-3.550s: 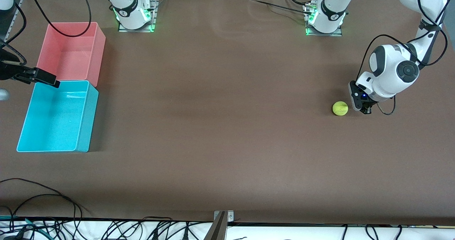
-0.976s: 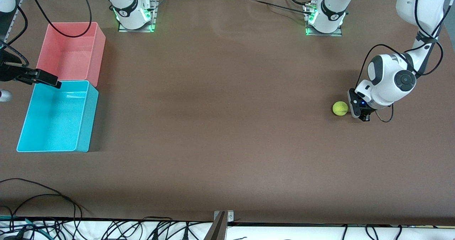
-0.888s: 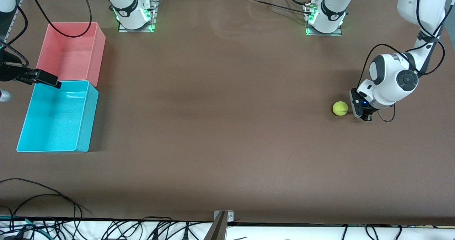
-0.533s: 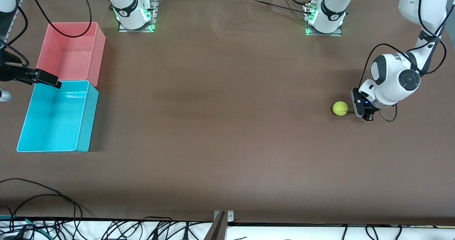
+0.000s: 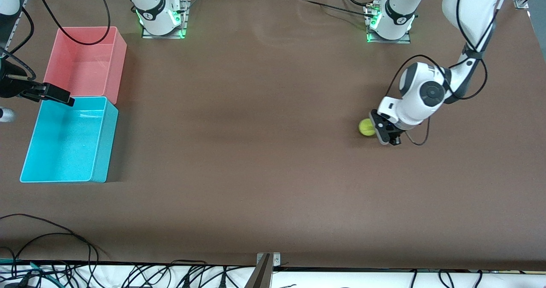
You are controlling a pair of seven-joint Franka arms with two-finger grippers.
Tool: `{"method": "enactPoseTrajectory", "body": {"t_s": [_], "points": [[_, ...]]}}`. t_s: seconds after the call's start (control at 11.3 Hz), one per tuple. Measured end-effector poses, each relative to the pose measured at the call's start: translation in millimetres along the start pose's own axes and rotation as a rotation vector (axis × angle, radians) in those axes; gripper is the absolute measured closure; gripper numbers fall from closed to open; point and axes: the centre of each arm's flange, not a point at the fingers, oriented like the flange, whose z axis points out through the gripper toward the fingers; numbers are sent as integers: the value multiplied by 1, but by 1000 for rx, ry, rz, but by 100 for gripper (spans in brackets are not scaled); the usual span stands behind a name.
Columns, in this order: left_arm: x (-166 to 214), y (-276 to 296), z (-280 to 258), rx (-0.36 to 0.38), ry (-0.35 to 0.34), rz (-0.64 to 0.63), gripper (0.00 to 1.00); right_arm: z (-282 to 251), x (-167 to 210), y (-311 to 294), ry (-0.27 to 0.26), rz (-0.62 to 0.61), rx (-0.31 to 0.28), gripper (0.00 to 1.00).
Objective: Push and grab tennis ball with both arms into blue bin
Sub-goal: 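Push the tennis ball with the left gripper toward the bins, then raise the left gripper while the right gripper reaches toward the ball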
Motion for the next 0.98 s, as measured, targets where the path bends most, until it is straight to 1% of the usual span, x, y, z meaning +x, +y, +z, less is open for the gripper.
{"method": "enactPoseTrajectory", "body": {"t_s": [0.09, 0.36, 0.53, 0.71, 0.8, 0.89, 0.98], "points": [[2, 1, -1, -9, -7, -8, 99, 1, 0, 0, -2, 0, 0, 0], [-43, -21, -2, -7, -23, -19, 99, 4, 2, -1, -4, -3, -1, 0], [-61, -30, -14, -3, -39, -37, 97, 7, 3, -4, -9, -14, -2, 0], [-66, -33, -50, -10, -65, -47, 76, 10, 3, -10, -18, -41, 21, 0], [-69, -33, -69, -6, -74, -52, 63, 12, 2, -13, -22, -59, 32, 0], [-73, -33, -83, 2, -79, -61, 52, 13, 2, -14, -24, -91, 36, 0], [-76, -34, -93, 15, -78, -70, 39, 14, 2, -15, -24, -144, 47, 0]]}}
